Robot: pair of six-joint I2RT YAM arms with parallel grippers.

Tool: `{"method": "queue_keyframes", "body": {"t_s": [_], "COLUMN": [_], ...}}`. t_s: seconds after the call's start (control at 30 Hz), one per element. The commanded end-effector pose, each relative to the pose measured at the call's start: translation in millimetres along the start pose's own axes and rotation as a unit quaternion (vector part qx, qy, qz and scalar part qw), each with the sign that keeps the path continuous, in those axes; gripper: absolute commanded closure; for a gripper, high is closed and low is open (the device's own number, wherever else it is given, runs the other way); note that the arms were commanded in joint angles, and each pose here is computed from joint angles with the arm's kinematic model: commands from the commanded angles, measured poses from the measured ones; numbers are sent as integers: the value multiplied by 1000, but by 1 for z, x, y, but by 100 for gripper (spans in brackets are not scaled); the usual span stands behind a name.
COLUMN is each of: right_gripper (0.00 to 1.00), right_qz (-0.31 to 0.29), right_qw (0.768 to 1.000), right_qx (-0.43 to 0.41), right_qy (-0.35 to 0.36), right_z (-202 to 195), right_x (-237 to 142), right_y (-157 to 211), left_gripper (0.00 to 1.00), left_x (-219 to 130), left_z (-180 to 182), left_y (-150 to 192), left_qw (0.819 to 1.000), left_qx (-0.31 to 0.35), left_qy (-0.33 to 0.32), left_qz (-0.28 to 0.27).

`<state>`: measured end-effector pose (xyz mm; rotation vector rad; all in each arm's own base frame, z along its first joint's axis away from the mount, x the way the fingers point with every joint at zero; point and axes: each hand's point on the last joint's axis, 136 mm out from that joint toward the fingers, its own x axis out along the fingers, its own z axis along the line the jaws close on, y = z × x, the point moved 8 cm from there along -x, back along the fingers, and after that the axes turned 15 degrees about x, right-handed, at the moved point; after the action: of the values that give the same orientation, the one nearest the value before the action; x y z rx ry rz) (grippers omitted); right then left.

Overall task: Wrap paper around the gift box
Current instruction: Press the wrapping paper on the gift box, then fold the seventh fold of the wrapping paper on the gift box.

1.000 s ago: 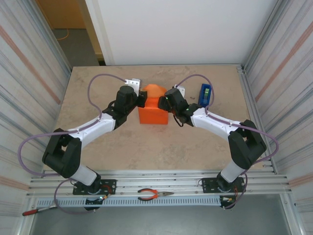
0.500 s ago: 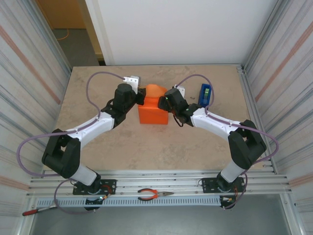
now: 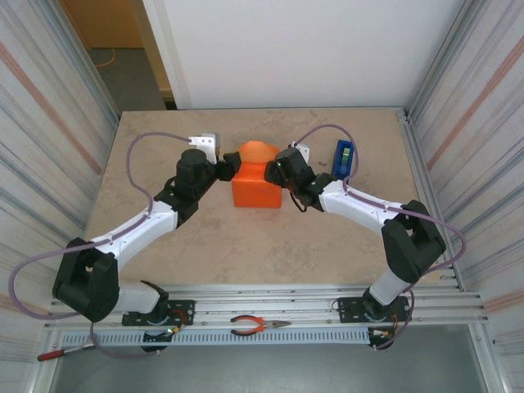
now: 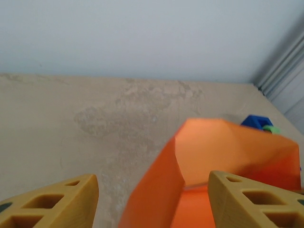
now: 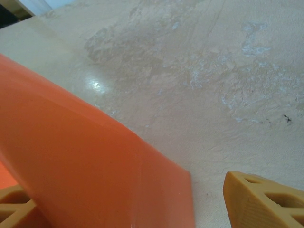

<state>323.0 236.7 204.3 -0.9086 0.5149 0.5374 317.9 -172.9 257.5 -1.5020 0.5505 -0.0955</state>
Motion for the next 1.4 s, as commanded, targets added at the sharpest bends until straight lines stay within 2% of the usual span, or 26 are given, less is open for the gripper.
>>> {"method": "queue_keyframes", "body": {"t_s": [0.0,0.13,0.4,0.8,0.9,1.07,1.37], "right_gripper": [23,23,23,24,24,24,24], "right_qz": [65,65,66,67,66,68,69], "right_qw": [995,995,995,994,994,994,994], "right_qx": [-38,-38,-39,-39,-39,-41,-44], "right_qy": [68,68,68,71,72,70,68], "right_z": [-29,-29,-28,-31,-30,-29,-27], "right_x": [13,12,11,11,11,11,10], "right_y": [33,32,31,29,28,29,27], "left_gripper": [36,34,34,34,34,33,33], "left_x": [5,18,35,25,21,18,29], "left_z": [-12,-18,-3,22,22,12,-9], "left_y": [9,17,26,10,4,0,21], "left_qw": [1000,1000,998,998,998,1000,999], "left_qx": [-6,9,34,22,17,2,17], "left_qy": [13,11,-36,-61,-54,-7,8], "left_qz": [6,23,43,24,15,6,30]}}
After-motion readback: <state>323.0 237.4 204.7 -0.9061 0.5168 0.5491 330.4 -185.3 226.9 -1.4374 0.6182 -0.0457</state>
